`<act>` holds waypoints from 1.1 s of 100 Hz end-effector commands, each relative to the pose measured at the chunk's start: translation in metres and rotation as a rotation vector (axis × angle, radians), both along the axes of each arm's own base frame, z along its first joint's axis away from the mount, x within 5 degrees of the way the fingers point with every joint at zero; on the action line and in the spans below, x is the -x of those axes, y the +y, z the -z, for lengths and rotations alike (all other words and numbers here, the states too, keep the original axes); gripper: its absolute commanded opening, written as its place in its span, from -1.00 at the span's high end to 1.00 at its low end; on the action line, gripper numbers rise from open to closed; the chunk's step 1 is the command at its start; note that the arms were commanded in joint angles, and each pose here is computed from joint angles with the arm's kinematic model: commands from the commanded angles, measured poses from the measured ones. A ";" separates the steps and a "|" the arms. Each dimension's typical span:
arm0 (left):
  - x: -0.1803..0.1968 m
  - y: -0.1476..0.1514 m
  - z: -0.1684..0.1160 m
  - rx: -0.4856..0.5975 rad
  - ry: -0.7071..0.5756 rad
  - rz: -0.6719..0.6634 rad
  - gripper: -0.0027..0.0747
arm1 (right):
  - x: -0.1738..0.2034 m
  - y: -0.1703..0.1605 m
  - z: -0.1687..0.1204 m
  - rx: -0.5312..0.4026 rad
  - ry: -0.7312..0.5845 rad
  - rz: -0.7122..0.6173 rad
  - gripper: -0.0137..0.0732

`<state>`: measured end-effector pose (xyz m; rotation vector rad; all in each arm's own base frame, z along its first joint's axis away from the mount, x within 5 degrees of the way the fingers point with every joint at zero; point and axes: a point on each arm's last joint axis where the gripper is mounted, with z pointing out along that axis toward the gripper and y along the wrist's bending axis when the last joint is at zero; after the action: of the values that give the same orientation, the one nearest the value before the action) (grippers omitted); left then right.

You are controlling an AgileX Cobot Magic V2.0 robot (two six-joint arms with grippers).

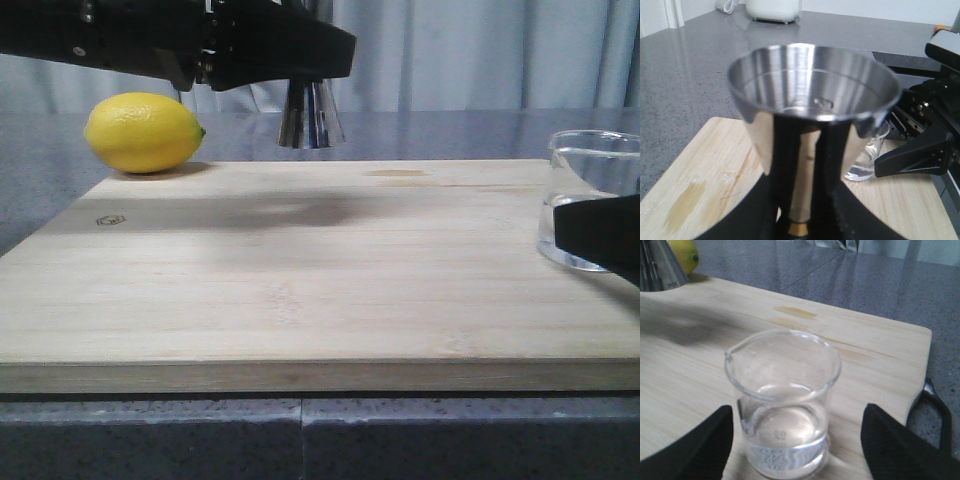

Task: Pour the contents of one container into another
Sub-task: 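Close the right gripper around the glass beaker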

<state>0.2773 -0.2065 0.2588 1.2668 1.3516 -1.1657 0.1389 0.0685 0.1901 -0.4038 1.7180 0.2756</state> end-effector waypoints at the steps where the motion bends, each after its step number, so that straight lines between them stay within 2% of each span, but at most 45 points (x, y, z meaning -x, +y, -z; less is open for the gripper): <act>1: 0.008 -0.001 -0.034 0.127 -0.040 0.034 0.98 | -0.005 0.003 -0.012 -0.031 -0.100 -0.008 -0.37; 50: 0.009 -0.001 -0.034 0.126 -0.041 0.037 0.98 | -0.020 0.014 0.001 -0.064 -0.149 -0.029 -0.36; 70: 0.009 -0.001 -0.033 0.116 -0.045 0.045 0.98 | -0.023 0.016 0.003 -0.075 -0.179 -0.030 -0.16; 110: 0.009 -0.001 -0.033 0.116 -0.045 0.045 0.98 | -0.023 0.016 0.002 -0.099 -0.181 -0.028 -0.14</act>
<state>0.2766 -0.2063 0.2578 1.2828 1.3536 -1.1629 0.1590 0.0817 0.1740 -0.3954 1.6292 0.3057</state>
